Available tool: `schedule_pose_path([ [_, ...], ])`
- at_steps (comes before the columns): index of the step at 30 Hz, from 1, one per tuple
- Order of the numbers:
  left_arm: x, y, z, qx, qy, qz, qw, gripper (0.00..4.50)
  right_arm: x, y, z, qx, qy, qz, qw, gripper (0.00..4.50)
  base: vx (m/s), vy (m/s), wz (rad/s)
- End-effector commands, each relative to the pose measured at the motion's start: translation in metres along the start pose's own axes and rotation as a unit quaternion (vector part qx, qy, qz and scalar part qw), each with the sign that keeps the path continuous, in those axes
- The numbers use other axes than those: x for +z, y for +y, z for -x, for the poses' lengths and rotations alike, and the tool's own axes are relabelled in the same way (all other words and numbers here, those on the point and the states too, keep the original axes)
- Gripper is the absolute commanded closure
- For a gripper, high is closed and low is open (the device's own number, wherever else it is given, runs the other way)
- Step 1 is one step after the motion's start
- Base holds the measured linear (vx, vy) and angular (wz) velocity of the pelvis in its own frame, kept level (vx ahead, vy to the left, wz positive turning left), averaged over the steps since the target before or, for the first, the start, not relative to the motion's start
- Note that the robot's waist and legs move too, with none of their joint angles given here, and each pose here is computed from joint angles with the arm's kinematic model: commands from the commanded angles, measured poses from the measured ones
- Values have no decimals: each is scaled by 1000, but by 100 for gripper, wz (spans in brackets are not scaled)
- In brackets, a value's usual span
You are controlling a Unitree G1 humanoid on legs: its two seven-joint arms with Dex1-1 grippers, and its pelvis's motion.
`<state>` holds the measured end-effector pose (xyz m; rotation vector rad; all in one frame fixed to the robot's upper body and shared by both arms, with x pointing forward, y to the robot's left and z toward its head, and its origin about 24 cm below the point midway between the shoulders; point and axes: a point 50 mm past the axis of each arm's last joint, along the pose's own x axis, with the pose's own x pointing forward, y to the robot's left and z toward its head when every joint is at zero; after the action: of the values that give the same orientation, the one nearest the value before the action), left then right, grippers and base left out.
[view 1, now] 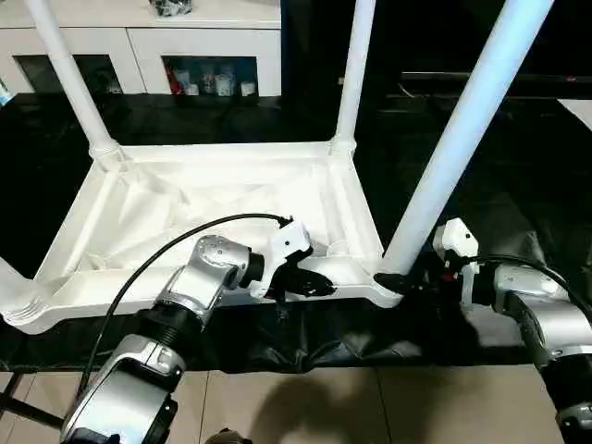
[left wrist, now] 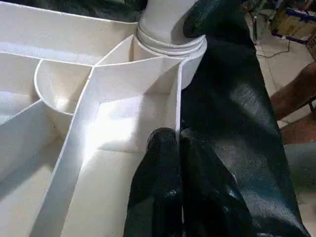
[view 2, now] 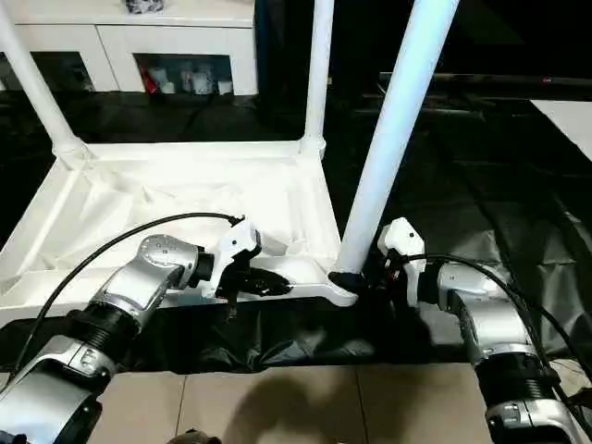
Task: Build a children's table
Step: Rotate leg to tighten
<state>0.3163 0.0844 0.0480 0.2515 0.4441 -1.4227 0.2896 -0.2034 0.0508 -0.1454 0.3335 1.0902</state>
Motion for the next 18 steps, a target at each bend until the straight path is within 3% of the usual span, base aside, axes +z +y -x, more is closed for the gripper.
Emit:
schedule_pose_path([
  [1, 7, 3, -2, 23, -17, -1, 1000, 450, -12, 14, -17, 44, 2, -28, 999, 249, 0, 0, 0],
  [3, 7, 4, -3, 29, -18, 1, 999, 450, -13, 13, -19, 31, -2, -31, 999, 250, 0, 0, 0],
  [5, 11, 6, -8, 56, -28, 8, 998, 450, -14, 1, -29, -63, -10, -40, 997, 250, 0, 0, 0],
  [6, 11, 6, -8, 56, -28, 8, 998, 450, -14, 1, -29, -63, -10, -40, 997, 250, 0, 0, 0],
  [12, 23, 11, -23, 106, -45, 27, 993, 450, -12, -13, -48, -191, -49, -97, 976, 251, 0, 0, 0],
  [14, 31, 13, -33, 135, -54, 37, 989, 450, -11, -17, -58, -241, -59, -125, 961, 251, 0, 0, 0],
  [15, 31, 13, -33, 135, -54, 37, 989, 450, -11, -17, -58, -241, -59, -125, 961, 251, 0, 0, 0],
  [16, 37, 16, -41, 166, -58, 44, 983, 450, -9, -20, -66, -281, -65, -149, 946, 251, 0, 0, 0],
  [18, 43, 17, -47, 185, -62, 44, 980, 450, -6, -23, -73, -312, -73, -173, 931, 251, 0, 0, 0],
])
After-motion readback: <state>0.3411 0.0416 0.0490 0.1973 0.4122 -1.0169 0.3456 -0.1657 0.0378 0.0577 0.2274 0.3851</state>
